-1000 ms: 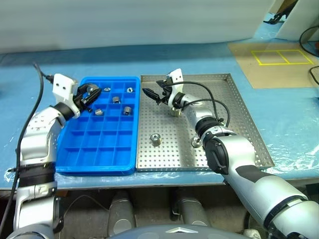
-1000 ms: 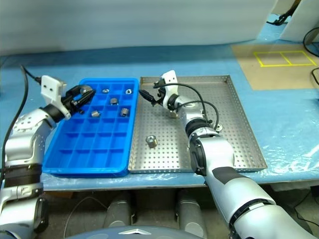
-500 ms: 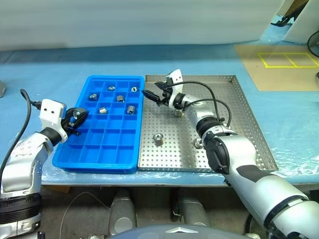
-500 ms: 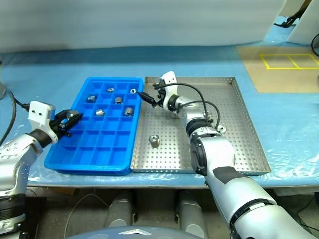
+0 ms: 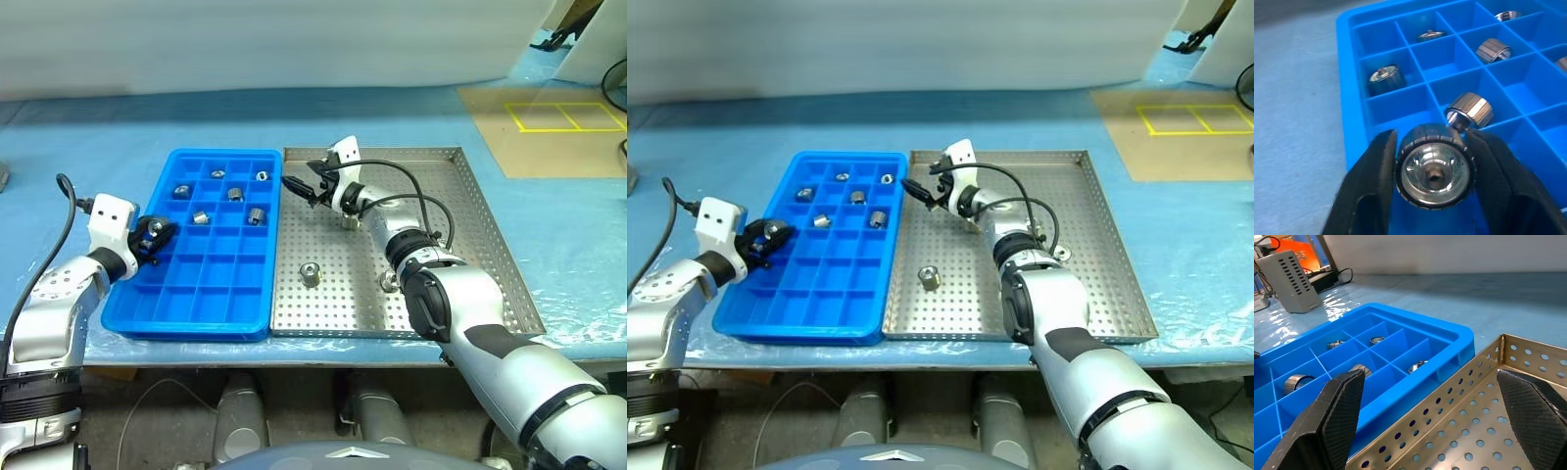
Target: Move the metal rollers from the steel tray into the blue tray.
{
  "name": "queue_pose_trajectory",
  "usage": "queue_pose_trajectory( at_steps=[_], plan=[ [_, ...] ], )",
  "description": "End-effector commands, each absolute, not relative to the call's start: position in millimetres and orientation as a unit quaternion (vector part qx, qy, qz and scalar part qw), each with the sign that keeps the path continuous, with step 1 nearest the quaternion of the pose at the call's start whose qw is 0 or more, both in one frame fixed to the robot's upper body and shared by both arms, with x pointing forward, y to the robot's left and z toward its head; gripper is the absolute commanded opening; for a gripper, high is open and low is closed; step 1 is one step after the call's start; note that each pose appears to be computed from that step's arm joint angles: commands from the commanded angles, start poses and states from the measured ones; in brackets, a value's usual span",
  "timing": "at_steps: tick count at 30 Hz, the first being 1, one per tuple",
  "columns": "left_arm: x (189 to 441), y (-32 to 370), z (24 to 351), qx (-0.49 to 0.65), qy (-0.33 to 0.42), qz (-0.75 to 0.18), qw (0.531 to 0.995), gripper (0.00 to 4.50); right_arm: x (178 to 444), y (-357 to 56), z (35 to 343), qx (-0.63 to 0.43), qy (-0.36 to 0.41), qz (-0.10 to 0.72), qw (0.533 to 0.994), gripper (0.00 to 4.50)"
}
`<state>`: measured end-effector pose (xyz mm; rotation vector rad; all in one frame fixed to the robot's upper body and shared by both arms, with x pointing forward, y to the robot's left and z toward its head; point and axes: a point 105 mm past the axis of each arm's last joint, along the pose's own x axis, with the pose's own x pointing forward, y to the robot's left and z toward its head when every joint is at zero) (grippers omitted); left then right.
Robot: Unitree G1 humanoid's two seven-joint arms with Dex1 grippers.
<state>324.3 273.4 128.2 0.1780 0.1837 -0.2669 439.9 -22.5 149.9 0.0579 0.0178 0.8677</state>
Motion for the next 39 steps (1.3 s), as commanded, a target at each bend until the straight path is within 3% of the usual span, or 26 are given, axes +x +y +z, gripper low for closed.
queue_pose_trajectory(
  at_steps=[1, 4, 5, 9, 15, 20, 28, 39],
  plan=[
    [329, 280, 138, 0.111, 0.086, -0.12, 0.983, 3.42, 444, -21, 169, 0.017, -0.022, 0.415, 0.909, 4.5],
    [333, 281, 141, 0.123, 0.084, -0.117, 0.982, 4.41, 444, -21, 169, 0.018, -0.021, 0.413, 0.91, 4.5],
    [334, 278, 144, 0.119, 0.078, -0.124, 0.982, 4.46, 444, -21, 169, 0.017, -0.021, 0.412, 0.911, 4.5],
    [337, 258, 157, 0.116, 0.054, -0.17, 0.977, 4.46, 445, -21, 169, 0.017, -0.022, 0.407, 0.913, 4.5],
    [338, 187, 172, 0.088, 0.004, -0.342, 0.936, 4.46, 446, -21, 169, 0.016, -0.021, 0.401, 0.916, 4.5],
    [340, 158, 177, 0.08, -0.013, -0.434, 0.897, 4.46, 456, -33, 170, -0.009, -0.027, 0.337, 0.941, 4.5],
    [340, 118, 168, 0.09, 0.026, -0.579, 0.81, 4.46, 463, -46, 164, -0.048, -0.017, 0.288, 0.956, 4.5],
    [334, 102, 148, 0.159, 0.105, -0.693, 0.696, 4.46, 464, -69, 150, -0.065, -0.009, 0.248, 0.966, 4.5]
  ],
)
